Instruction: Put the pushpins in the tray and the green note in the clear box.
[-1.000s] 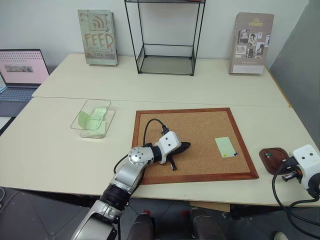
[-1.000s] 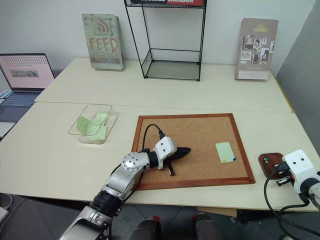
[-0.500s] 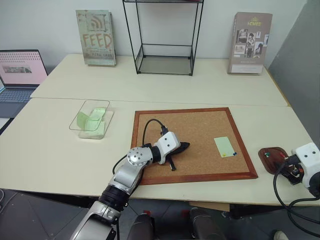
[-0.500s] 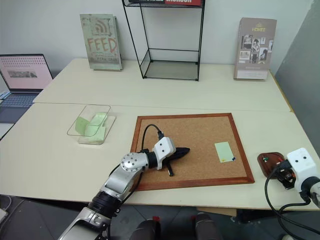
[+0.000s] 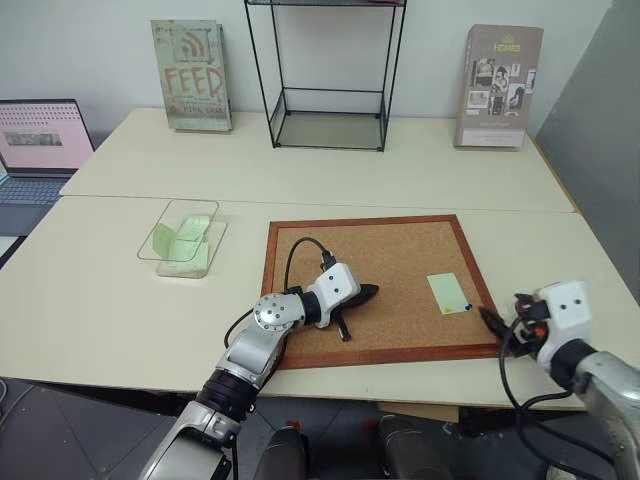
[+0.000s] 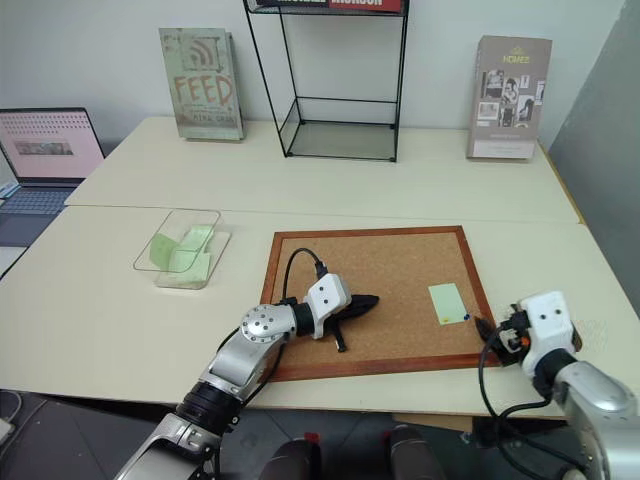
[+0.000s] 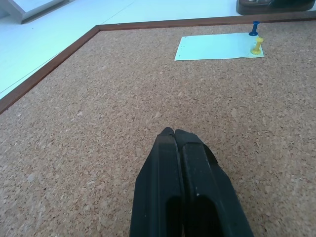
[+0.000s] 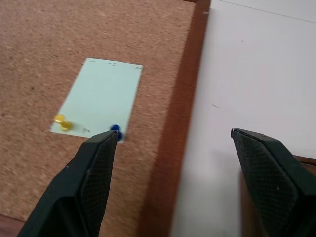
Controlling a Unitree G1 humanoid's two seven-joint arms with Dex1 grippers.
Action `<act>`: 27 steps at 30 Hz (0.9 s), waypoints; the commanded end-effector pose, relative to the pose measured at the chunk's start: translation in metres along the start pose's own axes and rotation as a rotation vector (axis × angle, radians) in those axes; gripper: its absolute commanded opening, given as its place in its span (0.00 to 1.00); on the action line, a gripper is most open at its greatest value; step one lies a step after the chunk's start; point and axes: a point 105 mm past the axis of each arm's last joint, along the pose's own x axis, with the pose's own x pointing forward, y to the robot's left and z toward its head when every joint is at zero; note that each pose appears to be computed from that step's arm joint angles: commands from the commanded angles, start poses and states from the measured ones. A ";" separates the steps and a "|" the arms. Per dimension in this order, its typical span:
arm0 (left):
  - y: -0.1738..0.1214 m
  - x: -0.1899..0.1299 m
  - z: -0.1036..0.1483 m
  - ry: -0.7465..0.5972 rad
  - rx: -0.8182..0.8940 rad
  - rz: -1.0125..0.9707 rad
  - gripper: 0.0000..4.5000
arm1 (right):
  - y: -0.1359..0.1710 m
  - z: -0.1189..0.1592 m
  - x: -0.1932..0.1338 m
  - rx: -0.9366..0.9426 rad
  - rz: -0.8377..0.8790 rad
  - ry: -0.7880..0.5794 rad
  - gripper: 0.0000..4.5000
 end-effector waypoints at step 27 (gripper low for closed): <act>0.005 -0.004 -0.015 0.065 -0.014 0.040 0.00 | 0.009 -0.003 0.015 0.017 0.046 0.008 0.16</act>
